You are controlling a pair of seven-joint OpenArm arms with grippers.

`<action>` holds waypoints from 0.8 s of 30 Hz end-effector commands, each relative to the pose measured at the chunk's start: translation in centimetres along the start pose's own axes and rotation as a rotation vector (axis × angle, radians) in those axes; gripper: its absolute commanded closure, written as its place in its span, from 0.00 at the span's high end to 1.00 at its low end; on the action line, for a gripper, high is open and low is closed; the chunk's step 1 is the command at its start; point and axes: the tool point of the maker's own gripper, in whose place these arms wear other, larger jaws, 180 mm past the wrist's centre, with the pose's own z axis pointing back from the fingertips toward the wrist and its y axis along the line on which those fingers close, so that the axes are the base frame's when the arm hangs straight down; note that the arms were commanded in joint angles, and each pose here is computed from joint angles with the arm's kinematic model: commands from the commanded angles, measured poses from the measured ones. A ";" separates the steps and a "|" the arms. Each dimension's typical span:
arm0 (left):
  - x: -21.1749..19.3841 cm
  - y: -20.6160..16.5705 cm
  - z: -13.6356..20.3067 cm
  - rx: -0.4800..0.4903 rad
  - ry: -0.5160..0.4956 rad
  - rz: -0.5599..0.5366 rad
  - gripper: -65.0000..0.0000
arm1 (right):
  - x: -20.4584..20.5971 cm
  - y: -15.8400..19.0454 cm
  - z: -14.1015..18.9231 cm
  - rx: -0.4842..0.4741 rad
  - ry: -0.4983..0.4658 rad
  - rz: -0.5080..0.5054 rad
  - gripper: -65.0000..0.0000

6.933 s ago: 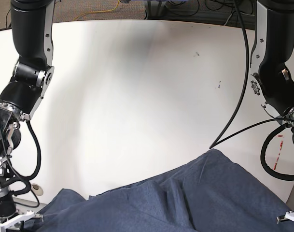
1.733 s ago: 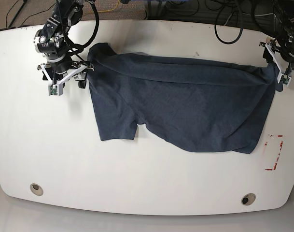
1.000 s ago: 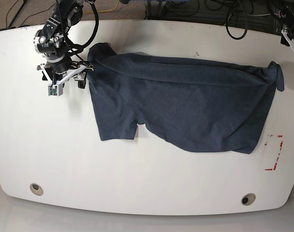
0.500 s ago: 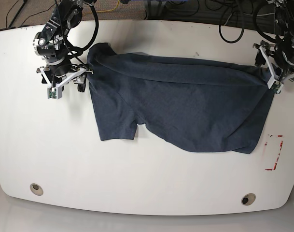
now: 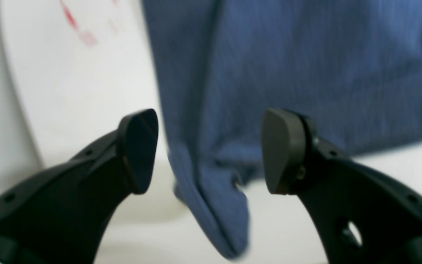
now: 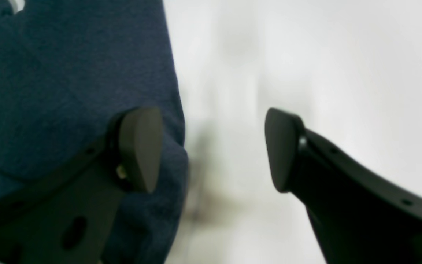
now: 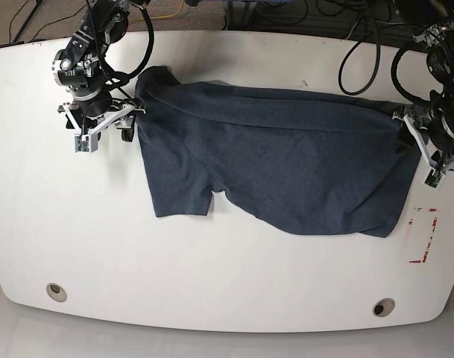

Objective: Layout the t-shirt on the table in an organized manner, then fold the t-shirt properly
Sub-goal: 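Open the left gripper, releasing the shirt, and raise it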

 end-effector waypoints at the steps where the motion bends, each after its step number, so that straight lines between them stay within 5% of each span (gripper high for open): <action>1: 2.7 2.6 1.3 0.073 -0.079 -0.001 0.61 | 1.5 -0.1 0.3 -0.001 -0.049 0.012 0.63; 17: 8.3 6.8 2.0 0.126 -0.296 0.092 0.61 | 2.6 0.1 0.1 0.004 -0.077 0.007 0.64; 24: 9.7 7.8 1.8 0.126 -0.420 0.191 0.61 | 0.6 1.3 -1.1 0.048 0.008 -0.012 0.63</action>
